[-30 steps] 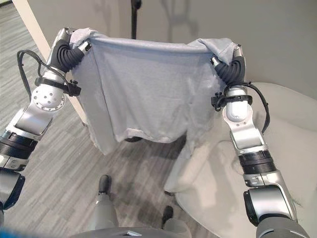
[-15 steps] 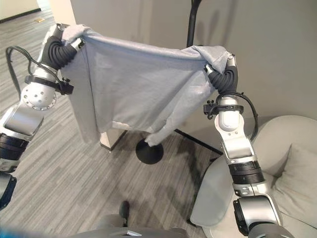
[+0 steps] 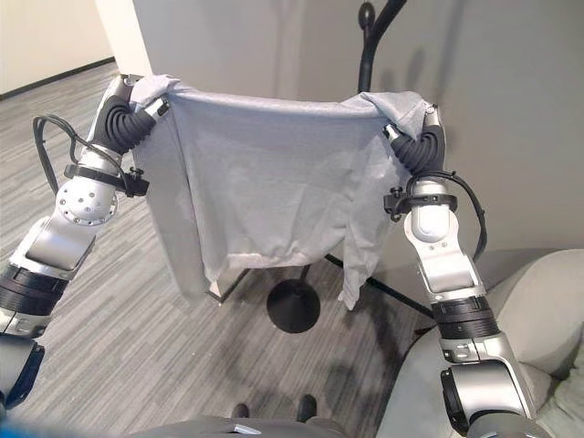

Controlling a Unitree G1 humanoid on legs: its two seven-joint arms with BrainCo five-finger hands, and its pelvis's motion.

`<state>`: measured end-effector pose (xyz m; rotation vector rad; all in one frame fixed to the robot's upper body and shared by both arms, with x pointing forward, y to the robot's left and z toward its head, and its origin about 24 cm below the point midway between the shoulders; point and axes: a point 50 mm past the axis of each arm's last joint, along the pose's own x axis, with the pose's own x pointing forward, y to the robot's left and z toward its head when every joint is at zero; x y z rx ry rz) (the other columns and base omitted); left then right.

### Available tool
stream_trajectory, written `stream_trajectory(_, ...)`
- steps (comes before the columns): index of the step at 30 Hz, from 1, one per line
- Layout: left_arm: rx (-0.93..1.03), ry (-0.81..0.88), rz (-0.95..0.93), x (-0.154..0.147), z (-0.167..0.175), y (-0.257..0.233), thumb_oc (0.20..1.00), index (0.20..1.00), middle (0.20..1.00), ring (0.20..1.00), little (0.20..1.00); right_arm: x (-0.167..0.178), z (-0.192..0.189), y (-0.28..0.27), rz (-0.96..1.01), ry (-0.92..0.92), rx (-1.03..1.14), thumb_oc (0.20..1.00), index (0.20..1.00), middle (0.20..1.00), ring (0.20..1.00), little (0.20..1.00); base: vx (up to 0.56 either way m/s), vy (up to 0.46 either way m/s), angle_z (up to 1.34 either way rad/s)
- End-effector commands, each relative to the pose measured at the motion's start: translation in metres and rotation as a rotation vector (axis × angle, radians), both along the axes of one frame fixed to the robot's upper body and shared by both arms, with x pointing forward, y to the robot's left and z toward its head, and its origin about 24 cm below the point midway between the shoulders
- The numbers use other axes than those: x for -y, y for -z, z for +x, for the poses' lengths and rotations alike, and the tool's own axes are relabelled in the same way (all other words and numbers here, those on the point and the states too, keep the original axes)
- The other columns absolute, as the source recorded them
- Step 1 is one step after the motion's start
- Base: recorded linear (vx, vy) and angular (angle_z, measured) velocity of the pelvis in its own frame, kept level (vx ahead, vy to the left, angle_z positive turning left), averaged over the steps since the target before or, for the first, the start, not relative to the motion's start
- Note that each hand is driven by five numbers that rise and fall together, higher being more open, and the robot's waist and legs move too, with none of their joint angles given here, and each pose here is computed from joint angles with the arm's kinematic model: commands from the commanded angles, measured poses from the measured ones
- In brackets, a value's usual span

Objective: Hang the clothes on the sofa on the clothes rack.

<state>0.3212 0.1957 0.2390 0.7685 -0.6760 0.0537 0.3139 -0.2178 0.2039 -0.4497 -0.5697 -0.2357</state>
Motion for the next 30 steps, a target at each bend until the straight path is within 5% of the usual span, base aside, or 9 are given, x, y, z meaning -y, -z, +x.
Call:
stream_trajectory(1, 0.075, -0.016, -0.021, -0.003, 0.001, -0.018, 0.2, 0.2, 0.2, 0.2, 0.2, 0.008, 0.0, -0.014, -0.014, 0.019, 0.061, 0.2, 0.2, 0.2, 0.2, 0.2, 0.03, 0.057, -0.08)
stream_trajectory(18, 0.111, 0.011, 0.005, 0.001, -0.003, -0.028, 0.2, 0.2, 0.2, 0.2, 0.2, 0.007, -0.003, -0.015, 0.013, 0.013, 0.078, 0.2, 0.2, 0.2, 0.2, 0.2, -0.02, 0.044, 0.0)
stream_trajectory(30, 0.205, 0.006, -0.002, 0.0, -0.008, -0.049, 0.2, 0.2, 0.2, 0.2, 0.2, 0.003, 0.002, -0.047, -0.033, 0.028, 0.177, 0.2, 0.2, 0.2, 0.2, 0.2, 0.09, -0.324, 0.23)
